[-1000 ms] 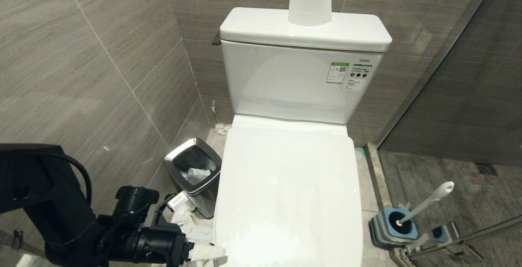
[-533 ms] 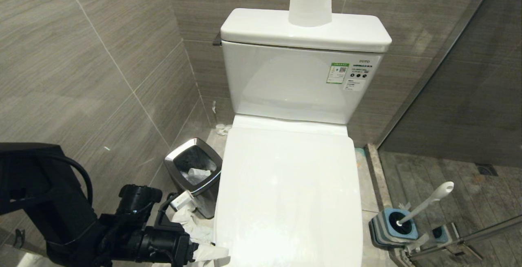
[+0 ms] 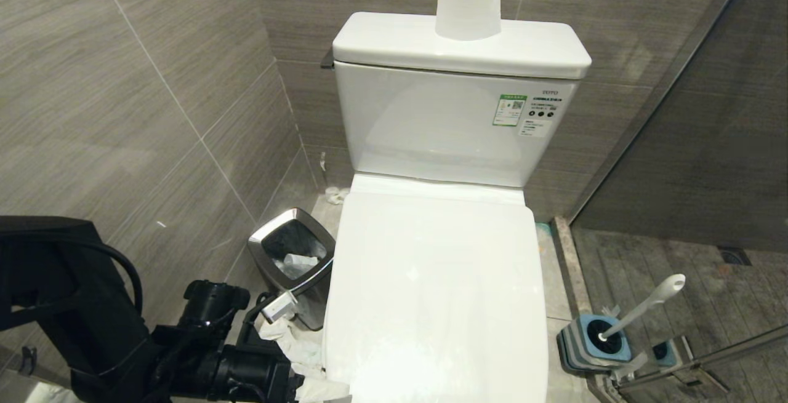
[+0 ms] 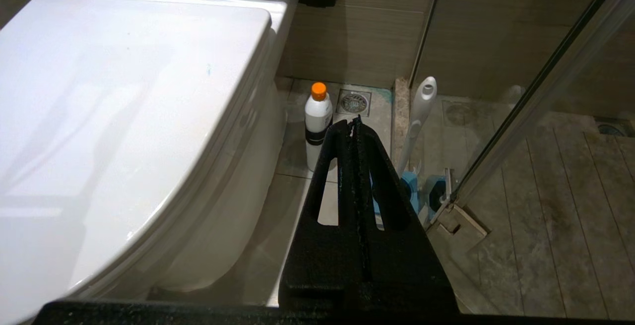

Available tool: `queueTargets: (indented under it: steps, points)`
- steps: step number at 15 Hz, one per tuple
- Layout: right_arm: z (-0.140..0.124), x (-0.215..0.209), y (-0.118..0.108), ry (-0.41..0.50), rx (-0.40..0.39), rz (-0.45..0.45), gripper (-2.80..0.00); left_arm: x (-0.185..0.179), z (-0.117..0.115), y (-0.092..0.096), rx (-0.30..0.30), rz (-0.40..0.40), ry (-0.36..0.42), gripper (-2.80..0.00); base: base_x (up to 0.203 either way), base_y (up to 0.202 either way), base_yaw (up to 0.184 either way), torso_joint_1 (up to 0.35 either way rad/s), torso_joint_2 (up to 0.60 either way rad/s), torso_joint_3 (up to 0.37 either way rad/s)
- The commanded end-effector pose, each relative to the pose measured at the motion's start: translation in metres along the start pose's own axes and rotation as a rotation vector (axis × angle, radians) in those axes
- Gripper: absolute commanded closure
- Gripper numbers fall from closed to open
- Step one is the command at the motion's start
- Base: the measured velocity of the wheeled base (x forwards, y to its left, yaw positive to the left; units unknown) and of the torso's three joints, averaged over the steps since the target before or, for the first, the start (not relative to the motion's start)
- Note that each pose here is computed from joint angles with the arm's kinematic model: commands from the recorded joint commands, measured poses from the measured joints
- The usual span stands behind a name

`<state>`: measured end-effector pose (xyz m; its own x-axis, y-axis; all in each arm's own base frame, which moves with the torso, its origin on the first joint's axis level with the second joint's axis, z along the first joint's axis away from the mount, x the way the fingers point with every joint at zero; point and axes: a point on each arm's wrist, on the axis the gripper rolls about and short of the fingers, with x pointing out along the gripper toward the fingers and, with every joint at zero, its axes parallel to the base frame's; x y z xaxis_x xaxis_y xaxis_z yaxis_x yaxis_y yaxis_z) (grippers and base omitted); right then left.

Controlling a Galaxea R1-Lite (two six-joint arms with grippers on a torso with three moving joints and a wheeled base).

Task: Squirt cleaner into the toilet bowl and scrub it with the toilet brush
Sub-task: Use the left hand to lift the toilet lid slightly

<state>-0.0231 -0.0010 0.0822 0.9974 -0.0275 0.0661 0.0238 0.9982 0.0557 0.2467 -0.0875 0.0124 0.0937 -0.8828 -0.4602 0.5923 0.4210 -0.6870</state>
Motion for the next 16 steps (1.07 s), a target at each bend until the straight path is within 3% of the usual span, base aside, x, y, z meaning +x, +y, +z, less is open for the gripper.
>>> queueTargets:
  steps: [1,9,14,16]
  points:
    - [-0.007,0.002,0.000,0.025,-0.001,-0.001,0.00,0.000,-0.002,-0.005,0.001,-0.020,0.008,-2.80,0.000,0.000,0.000,0.000,0.00,0.000]
    - [-0.007,0.002,0.000,0.025,-0.001,-0.001,0.00,-0.002,-0.001,-0.012,0.004,-0.165,0.006,-2.80,0.000,0.000,0.000,0.000,0.00,0.000]
    - [-0.007,0.002,0.000,0.023,-0.001,-0.001,0.00,-0.009,0.005,-0.010,0.018,-0.168,-0.035,-2.80,0.000,0.000,0.000,0.000,0.00,0.000]
    - [-0.007,0.002,0.000,0.025,-0.001,-0.001,0.00,-0.017,0.006,-0.013,0.011,-0.220,-0.050,-2.80,0.000,0.000,0.000,0.000,0.00,0.000]
